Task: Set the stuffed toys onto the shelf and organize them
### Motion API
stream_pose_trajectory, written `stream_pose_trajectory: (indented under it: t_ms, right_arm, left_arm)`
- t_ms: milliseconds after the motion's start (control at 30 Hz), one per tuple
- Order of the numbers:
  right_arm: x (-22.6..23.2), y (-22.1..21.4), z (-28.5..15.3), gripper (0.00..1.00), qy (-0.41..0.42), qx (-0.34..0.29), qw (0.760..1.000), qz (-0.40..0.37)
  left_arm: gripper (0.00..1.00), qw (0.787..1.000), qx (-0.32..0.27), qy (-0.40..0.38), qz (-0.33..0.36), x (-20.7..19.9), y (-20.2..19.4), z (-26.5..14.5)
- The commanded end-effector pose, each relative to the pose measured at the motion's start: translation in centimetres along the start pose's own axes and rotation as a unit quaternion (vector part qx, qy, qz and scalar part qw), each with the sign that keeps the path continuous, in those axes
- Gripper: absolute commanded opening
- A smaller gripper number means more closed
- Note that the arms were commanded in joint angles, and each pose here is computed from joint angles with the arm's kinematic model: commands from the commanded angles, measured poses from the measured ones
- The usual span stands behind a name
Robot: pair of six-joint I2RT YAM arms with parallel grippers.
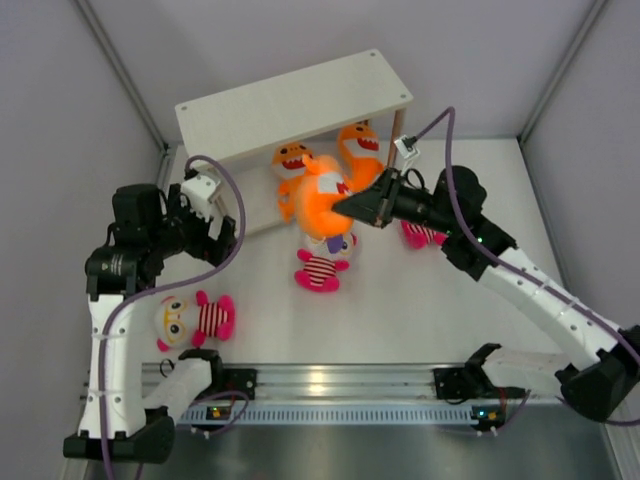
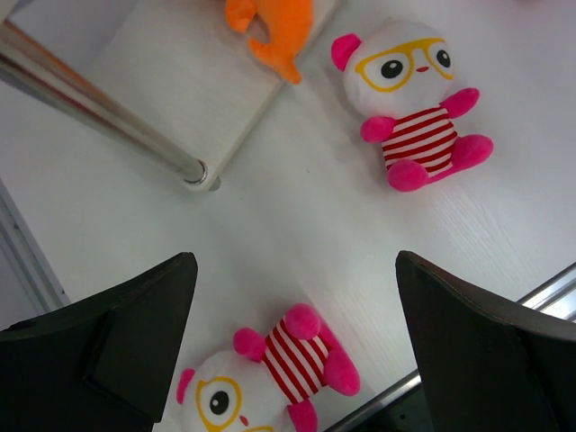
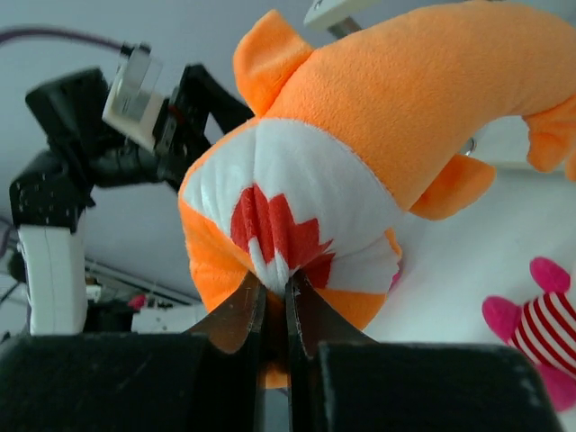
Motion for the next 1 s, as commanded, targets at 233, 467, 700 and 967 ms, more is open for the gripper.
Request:
stream_pose_trajectory:
  t_ms: [233, 467, 700, 967]
  right_arm:
    - [3.2, 5.4, 6.5, 0.00, 0.075, -0.086, 0.991, 0.068]
    - [4.0, 2.9, 7.9, 0.00, 0.105, -0.092, 0.985, 0.103]
    - [7.8, 0.6, 10.4, 0.00, 0.170, -0.042, 0.977, 0.118]
    - [10.6, -1.5, 12.3, 0.00, 0.218, 0.000, 0.967, 0.129]
  left_arm:
    - [0.98, 0.946, -0.029, -0.053, 0.320, 0.7, 0.9, 0.2]
    - [0.98, 0.832, -0.100, -0.019, 0.546, -1.3, -0.4, -3.9]
    - [0.98, 0.762, -0.198, -0.038, 0.616, -4.7, 1.0, -7.2]
    - [0.96, 0.737, -0.218, -0.034, 0.639, -5.5, 0.9, -8.1]
Point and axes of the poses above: each gripper's point midway between its finger pads, its own z axis out along the fingers, its own x axis along the line the jaws close on, y = z × x, the point moved 6 cm from there along -z, back along the fingers, and after that the axes turned 10 degrees about -z, right-handed, at the moved point
